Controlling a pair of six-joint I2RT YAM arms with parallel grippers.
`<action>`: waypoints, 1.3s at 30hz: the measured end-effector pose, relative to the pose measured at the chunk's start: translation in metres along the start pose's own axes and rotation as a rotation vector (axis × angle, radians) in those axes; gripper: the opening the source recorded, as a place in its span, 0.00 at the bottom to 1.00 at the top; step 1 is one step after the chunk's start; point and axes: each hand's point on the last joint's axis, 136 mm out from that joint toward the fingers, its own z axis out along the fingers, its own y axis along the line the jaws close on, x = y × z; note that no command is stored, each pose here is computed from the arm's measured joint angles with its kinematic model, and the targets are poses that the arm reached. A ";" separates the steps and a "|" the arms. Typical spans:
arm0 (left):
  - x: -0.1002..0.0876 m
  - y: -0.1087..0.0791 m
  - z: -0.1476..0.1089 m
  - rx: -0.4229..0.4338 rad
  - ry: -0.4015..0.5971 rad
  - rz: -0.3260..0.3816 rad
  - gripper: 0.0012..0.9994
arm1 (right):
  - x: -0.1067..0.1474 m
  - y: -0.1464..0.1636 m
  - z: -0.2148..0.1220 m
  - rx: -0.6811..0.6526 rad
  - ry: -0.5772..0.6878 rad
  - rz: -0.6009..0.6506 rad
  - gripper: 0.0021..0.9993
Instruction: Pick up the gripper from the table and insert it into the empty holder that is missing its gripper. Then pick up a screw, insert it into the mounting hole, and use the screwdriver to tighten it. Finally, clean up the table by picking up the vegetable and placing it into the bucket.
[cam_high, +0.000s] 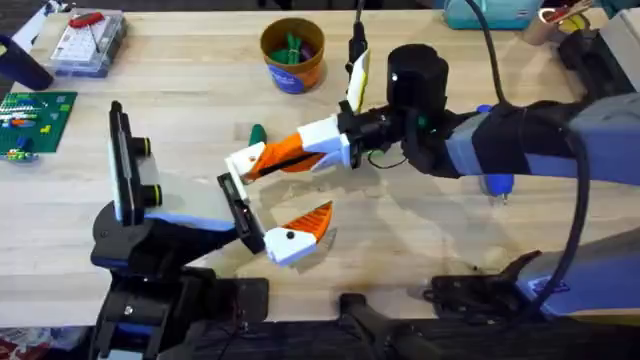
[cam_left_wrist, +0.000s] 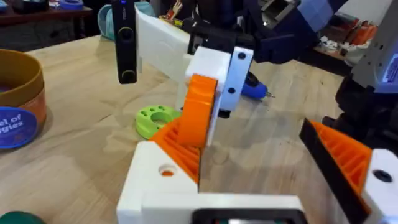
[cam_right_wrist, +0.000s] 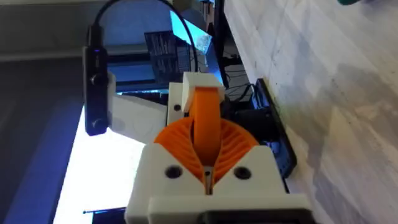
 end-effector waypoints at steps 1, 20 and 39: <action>0.000 0.000 0.000 0.000 0.000 -0.001 0.99 | 0.000 0.000 0.001 0.000 0.000 -0.001 0.02; 0.000 0.000 0.000 -0.002 0.001 -0.008 0.99 | 0.000 0.001 0.010 -0.016 0.035 -0.032 0.02; 0.001 0.000 0.000 -0.002 0.002 -0.007 0.99 | 0.000 0.001 0.010 -0.016 0.035 -0.050 0.02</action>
